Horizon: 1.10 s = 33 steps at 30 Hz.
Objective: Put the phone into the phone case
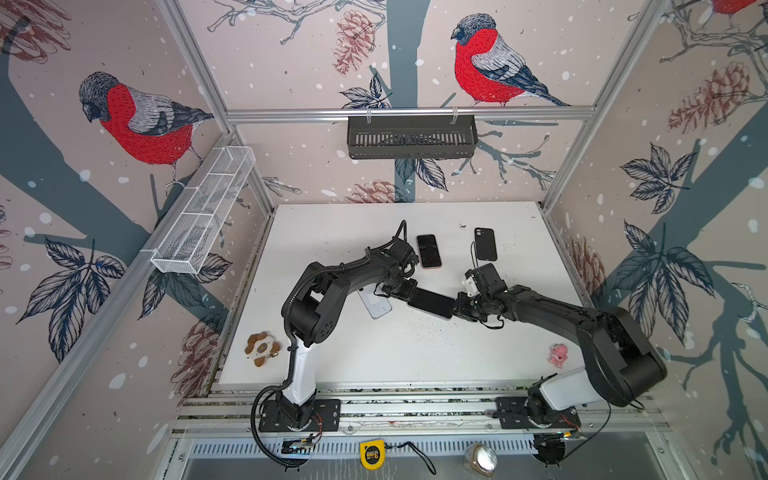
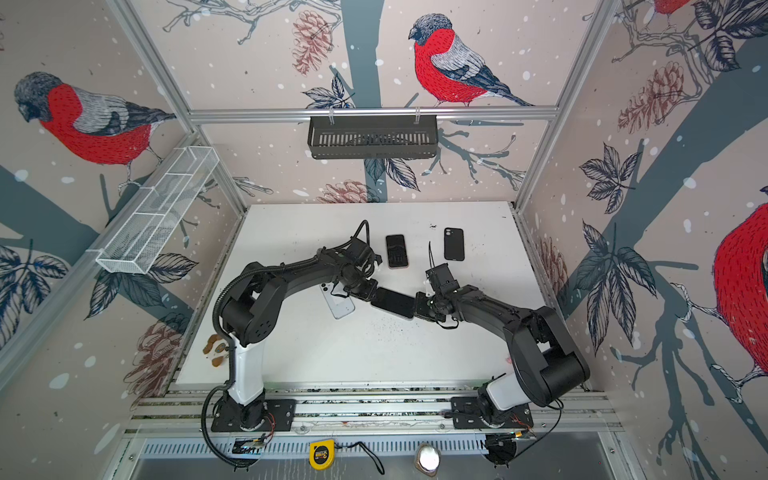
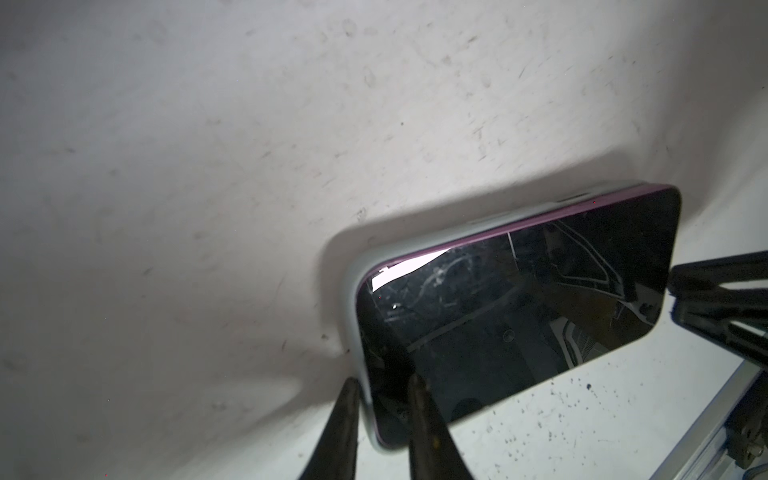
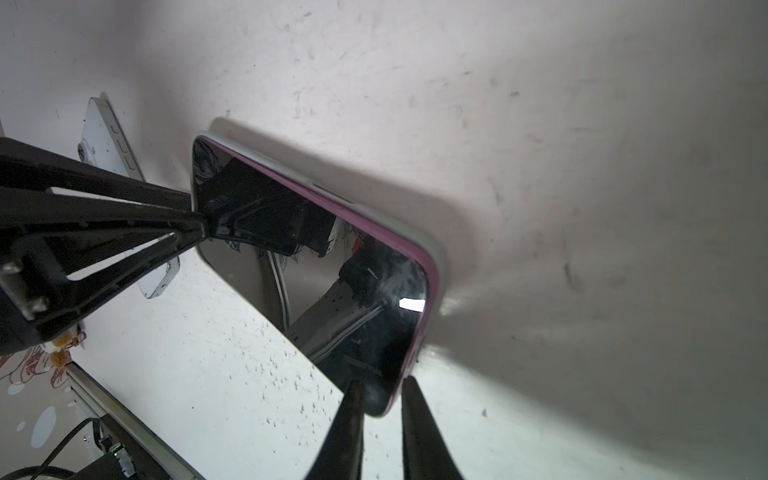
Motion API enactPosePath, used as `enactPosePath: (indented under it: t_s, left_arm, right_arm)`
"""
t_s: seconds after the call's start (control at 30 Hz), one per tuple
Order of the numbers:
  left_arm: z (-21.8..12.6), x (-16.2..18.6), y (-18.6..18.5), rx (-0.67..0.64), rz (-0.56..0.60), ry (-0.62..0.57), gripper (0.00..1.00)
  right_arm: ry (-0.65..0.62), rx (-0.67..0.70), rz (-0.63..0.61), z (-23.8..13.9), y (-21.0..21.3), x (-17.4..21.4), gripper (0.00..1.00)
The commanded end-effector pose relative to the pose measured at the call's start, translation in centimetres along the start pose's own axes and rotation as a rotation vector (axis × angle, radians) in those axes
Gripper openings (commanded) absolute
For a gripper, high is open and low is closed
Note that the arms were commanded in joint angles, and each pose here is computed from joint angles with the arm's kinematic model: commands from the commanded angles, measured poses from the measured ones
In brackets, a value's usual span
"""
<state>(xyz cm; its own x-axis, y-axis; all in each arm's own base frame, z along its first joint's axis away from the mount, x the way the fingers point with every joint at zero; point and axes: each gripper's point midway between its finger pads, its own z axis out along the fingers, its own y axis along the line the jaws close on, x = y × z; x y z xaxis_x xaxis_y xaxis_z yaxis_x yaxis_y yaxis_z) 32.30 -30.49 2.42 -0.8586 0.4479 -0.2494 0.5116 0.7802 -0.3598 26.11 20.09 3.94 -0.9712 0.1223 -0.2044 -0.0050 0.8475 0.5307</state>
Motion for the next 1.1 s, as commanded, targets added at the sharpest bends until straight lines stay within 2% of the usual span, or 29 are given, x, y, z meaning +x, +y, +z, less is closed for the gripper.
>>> enactPosePath:
  t_s: [0.0,1.07]
  left_arm:
    - [0.7,1.4,1.0,-0.052,0.006,0.053,0.22]
    - [0.8,1.5,0.5,-0.032,0.013,0.059,0.22]
  right_arm:
    - [-0.008,0.007,-0.004,0.3,0.1,-0.1,0.19]
    - [0.045,0.062,-0.015,2.7,-1.2,1.4,0.02]
